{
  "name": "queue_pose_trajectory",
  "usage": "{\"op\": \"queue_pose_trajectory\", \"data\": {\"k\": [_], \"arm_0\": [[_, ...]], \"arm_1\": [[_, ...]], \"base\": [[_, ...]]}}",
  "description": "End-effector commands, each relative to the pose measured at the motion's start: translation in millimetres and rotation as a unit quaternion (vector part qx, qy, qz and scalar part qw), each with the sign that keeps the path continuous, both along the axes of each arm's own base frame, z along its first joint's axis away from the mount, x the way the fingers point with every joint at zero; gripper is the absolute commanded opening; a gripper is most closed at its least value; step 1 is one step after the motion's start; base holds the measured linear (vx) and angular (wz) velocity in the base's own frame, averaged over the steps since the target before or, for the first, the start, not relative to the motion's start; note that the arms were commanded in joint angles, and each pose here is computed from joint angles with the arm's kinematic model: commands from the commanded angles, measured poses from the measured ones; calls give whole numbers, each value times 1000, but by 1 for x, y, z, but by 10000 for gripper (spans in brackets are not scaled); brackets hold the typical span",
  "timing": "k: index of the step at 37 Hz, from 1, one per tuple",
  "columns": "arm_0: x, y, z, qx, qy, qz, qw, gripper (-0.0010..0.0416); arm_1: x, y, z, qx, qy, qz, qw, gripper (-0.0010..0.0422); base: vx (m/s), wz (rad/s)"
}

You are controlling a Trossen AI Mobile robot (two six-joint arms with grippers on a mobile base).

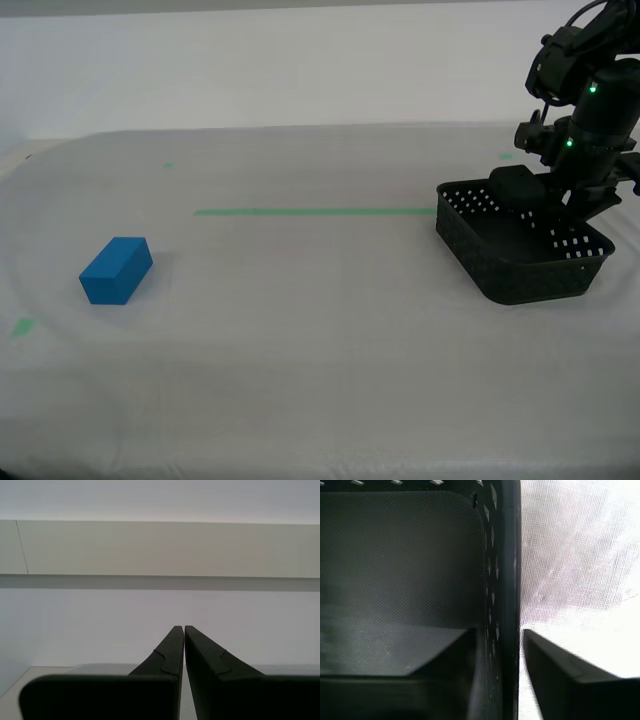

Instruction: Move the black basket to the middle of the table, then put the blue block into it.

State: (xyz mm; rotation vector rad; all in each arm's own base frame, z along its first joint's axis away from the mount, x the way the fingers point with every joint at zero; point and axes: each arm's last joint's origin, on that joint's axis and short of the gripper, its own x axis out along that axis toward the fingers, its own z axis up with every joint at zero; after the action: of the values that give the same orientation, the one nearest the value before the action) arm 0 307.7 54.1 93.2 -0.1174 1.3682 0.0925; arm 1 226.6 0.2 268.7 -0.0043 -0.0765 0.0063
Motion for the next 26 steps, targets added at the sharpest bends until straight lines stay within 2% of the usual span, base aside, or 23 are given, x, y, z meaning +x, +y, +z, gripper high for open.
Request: {"op": "queue_pose_trajectory", "data": {"k": [1, 2, 3, 5, 8, 16, 26], "arm_0": [[0, 0, 0, 2, 2, -5, 1000, 21], [0, 0, 0, 2, 3, -4, 1000, -4], [-1, 0, 0, 2, 4, -4, 1000, -6], [-1, 0, 0, 2, 5, -9, 1000, 6], [-1, 0, 0, 3, 6, -12, 1000, -5], [-1, 0, 2, 5, 3, -15, 1000, -1], [-2, 0, 18, 20, -19, -14, 1000, -1]], "arm_1": [[0, 0, 1, 1, -3, 0, 1000, 0], [0, 0, 1, 1, -3, 0, 1000, 0], [0, 0, 1, 1, -3, 0, 1000, 0], [0, 0, 1, 1, -3, 0, 1000, 0], [0, 0, 1, 1, -3, 0, 1000, 0], [0, 0, 1, 1, -3, 0, 1000, 0], [0, 0, 1, 1, -3, 0, 1000, 0]], "base": [[0, 0], [0, 0], [0, 0], [0, 0], [0, 0], [0, 0], [0, 0]]}}
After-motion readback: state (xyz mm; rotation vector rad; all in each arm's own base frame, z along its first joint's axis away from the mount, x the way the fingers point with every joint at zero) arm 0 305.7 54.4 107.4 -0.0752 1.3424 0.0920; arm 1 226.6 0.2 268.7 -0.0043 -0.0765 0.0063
